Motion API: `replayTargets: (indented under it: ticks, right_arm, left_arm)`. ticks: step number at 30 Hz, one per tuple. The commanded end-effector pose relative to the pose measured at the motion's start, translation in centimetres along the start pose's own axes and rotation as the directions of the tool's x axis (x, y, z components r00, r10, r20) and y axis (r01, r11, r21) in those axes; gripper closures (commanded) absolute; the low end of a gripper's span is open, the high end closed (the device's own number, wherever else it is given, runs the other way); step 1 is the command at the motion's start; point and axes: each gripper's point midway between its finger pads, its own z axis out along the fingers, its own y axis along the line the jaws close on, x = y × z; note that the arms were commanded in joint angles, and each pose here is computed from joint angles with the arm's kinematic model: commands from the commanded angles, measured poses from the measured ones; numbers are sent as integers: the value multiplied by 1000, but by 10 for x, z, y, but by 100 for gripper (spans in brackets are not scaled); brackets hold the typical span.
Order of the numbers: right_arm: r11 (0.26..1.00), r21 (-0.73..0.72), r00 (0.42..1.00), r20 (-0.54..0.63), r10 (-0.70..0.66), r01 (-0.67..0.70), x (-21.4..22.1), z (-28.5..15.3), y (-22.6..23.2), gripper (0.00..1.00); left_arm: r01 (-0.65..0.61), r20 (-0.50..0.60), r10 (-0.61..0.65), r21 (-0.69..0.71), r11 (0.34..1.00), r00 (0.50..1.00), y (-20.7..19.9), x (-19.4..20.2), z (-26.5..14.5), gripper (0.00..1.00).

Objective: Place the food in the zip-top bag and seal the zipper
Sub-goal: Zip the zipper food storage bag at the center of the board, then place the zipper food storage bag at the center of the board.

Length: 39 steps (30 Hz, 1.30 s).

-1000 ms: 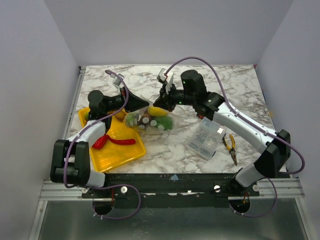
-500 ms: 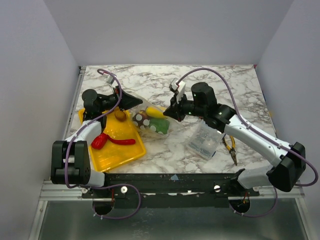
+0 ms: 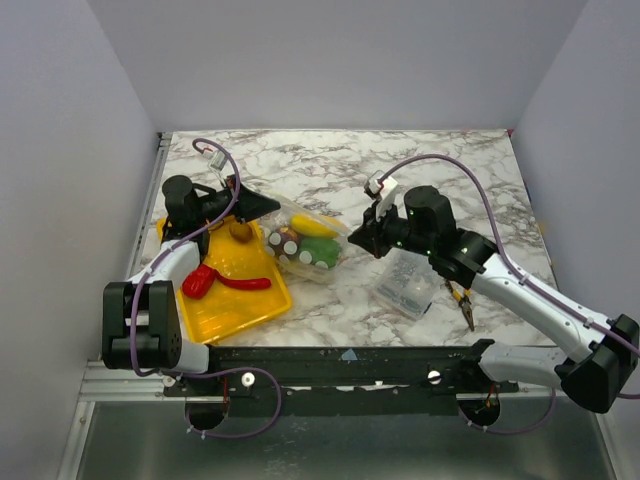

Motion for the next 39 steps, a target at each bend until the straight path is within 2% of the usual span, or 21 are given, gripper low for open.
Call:
replayTargets:
  ticks: [1,12,19,20,24,27,32,36,39]
  right_arm:
    - [990,136,999,-18,33,-31,16,-16,-21,100]
    - [975,220,999,4,33,-33,19,-29,-34,100]
    - [977,210,999,44,25,-33,13,-34,-31,99]
    - [978,206,999,42,26,-34,13,-33,-30,94]
    - [978,205,999,31,45,-50,12,-26,-31,59]
    - [964,254,996,64,61,-75,6,-27,-39,48]
    - [939,322,987,146,75,-119,-10,-41,-50,42]
    - [941,308,982,168,87,-137,-17,-45,-46,41]
    - [949,283,981,172,91,-138,-21,-48,-40,41]
  left_arm:
    - [-36,65,42,-94,995,997,22,-21,-6,100]
    - [-37,70,45,-114,993,997,26,-23,-10,100]
    - [-15,81,24,-110,994,996,27,-25,-10,100]
    - [-11,84,20,-105,994,996,26,-24,-9,100]
    - [29,104,-18,-109,994,994,28,-21,-7,100]
    - [105,110,-91,-131,986,990,35,-18,-3,100]
    - [250,210,-205,-214,944,956,54,-21,2,100]
    - [403,328,-311,-264,876,892,81,-33,5,100]
    - [488,376,-374,-276,828,848,103,-41,12,100]
